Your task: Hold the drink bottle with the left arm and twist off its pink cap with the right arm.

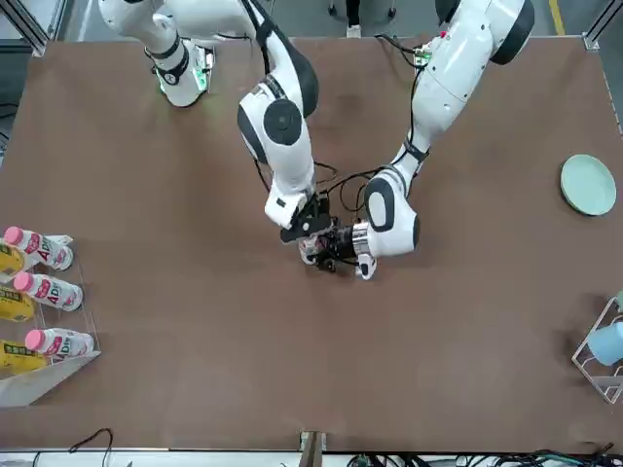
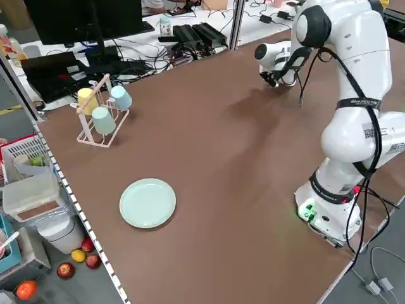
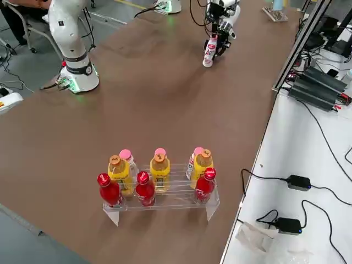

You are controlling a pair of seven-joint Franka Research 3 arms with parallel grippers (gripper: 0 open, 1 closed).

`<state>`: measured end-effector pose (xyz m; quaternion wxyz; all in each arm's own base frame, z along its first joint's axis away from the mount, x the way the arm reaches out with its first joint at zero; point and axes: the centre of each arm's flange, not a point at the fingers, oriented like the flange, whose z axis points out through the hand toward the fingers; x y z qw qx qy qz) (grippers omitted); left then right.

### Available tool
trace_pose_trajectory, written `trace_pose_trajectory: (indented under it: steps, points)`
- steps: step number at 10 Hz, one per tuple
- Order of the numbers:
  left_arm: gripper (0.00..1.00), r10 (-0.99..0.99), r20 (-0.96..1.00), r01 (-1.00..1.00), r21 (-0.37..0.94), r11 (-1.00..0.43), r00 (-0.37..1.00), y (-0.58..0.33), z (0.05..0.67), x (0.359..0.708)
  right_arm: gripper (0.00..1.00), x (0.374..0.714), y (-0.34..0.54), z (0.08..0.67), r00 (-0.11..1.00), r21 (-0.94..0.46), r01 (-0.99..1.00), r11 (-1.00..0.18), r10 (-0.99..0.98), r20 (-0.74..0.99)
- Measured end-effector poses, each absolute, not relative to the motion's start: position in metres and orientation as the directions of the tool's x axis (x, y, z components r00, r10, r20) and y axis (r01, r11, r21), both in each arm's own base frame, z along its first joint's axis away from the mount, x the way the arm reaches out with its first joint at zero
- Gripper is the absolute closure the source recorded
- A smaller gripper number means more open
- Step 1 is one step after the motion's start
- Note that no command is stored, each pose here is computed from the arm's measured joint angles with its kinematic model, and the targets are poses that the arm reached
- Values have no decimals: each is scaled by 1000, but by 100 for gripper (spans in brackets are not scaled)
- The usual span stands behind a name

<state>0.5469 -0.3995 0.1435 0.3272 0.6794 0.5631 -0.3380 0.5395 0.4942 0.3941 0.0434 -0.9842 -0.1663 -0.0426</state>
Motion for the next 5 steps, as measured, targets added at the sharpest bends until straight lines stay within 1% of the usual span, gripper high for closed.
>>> trace_pose_trajectory:
  steps: [5]
  points:
    - [43, 544, -828, 986, 64, -152, 137, -400, 143, 547, 28, 564, 475, 401, 819, -39, 560, -828, 546, 175]
